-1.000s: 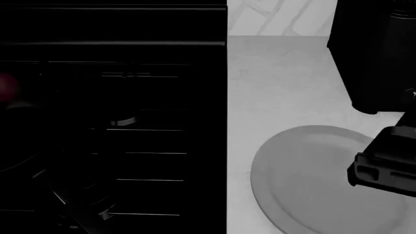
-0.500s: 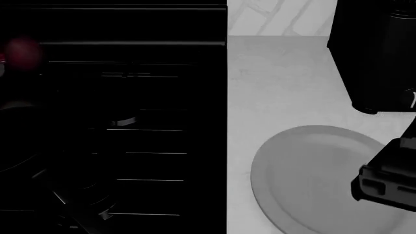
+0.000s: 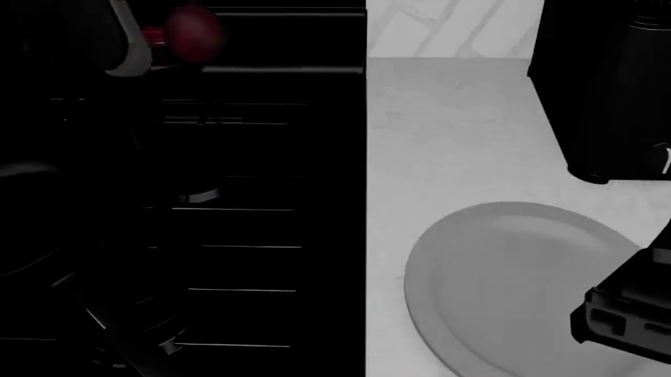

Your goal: Pick the beet from the pan and place it on the plate.

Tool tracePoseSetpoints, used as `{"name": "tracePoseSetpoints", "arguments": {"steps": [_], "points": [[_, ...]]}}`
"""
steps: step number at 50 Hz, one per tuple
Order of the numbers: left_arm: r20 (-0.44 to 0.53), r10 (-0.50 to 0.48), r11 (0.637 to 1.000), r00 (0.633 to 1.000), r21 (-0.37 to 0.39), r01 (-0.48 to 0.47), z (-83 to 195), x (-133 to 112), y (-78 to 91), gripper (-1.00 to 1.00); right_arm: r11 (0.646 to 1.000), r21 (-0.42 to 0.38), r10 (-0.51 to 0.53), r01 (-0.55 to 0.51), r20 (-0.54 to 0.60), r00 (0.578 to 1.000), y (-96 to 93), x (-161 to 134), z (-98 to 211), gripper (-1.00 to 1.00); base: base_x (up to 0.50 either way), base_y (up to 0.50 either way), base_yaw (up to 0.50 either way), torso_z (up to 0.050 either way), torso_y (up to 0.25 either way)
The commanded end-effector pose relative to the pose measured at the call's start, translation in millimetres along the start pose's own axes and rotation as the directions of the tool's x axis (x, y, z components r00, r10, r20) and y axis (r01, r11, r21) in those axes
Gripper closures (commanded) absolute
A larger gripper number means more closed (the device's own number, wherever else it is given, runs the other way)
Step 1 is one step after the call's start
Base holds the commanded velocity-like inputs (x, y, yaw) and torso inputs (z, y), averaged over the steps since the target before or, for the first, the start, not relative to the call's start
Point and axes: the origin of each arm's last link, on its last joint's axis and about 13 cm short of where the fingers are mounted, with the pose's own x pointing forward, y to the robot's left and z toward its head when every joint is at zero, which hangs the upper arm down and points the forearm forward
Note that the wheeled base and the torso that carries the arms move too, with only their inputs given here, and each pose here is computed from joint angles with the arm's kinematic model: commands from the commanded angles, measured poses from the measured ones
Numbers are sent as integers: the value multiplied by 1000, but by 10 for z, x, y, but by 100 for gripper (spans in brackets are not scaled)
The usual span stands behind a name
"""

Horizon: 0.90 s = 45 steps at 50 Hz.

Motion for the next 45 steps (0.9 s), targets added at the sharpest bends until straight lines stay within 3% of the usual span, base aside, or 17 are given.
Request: {"name": "tracePoseSetpoints", "arguments": {"steps": [1, 21, 45], "points": [[104, -85, 996, 991, -1, 85, 238, 386, -24, 100, 1000, 20, 16, -16, 17, 1000, -6, 2, -21, -100, 0, 0, 0, 0, 0], [185, -266, 963, 946, 3, 271, 277, 1031, -320, 100, 999, 32, 2, -2, -4, 1000, -1, -74, -65, -100, 0, 0, 0, 0, 0], [288, -355, 923, 890, -42, 382, 233, 1374, -602, 100, 999, 29, -32, 33, -37, 999, -29, -253, -222, -100, 0, 0, 0, 0, 0]]}}
